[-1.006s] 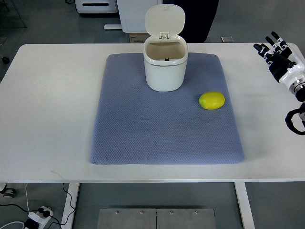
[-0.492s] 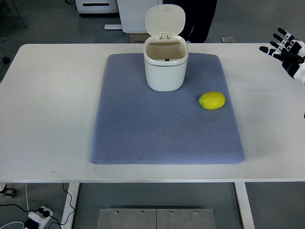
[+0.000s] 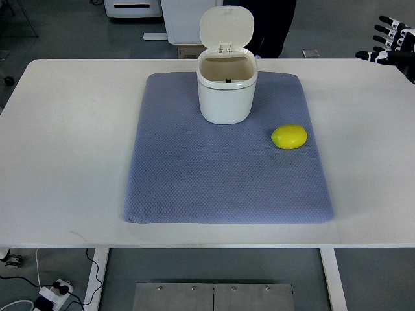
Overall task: Put lemon in trash with right hand
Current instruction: 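Raise the right hand and swing it over toward the mat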
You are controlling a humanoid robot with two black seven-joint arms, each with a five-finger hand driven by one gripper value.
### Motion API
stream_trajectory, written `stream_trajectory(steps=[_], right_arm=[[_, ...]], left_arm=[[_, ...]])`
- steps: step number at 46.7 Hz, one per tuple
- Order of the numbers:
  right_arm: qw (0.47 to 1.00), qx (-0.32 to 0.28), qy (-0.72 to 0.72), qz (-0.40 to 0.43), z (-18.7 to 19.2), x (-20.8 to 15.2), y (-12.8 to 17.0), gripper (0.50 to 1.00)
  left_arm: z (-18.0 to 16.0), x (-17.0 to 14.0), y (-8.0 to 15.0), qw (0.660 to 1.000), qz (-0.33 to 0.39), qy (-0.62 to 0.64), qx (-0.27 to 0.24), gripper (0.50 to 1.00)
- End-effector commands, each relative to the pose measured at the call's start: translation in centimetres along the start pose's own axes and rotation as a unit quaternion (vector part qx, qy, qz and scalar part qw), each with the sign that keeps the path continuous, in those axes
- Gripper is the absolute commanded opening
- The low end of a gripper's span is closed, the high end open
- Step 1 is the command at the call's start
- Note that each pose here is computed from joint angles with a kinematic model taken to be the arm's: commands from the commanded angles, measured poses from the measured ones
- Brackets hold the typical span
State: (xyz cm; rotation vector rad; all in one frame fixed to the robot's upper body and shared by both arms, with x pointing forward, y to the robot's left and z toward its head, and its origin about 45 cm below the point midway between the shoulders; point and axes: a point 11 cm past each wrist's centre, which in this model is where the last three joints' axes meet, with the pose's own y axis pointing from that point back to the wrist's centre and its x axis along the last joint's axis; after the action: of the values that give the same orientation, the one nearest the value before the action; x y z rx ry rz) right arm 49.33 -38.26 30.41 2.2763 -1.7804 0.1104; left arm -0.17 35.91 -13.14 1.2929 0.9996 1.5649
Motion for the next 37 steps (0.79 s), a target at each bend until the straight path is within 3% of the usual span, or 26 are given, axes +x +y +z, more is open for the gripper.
stream_trajectory(steps=[1,15,37], right_arm=[[0.998,-0.025,0.056,-0.015,-0.3,0.0,-0.1,1.000],[0.967,-0.096,0.226,-0.070,-1.4,-0.6,-0.3,1.000],[0.930,-0.108,0.321,-0.141,-5.2,-4.0,-0.2,1.000]], left_arm=[[0.0,0.0,0.0,1.000,0.000,0.000,0.000,1.000],[0.0,-0.1,0.0,1.000,-0.001,0.000,0.000,1.000],[0.0,-0.1,0.0,1.000,-0.001,0.000,0.000,1.000]])
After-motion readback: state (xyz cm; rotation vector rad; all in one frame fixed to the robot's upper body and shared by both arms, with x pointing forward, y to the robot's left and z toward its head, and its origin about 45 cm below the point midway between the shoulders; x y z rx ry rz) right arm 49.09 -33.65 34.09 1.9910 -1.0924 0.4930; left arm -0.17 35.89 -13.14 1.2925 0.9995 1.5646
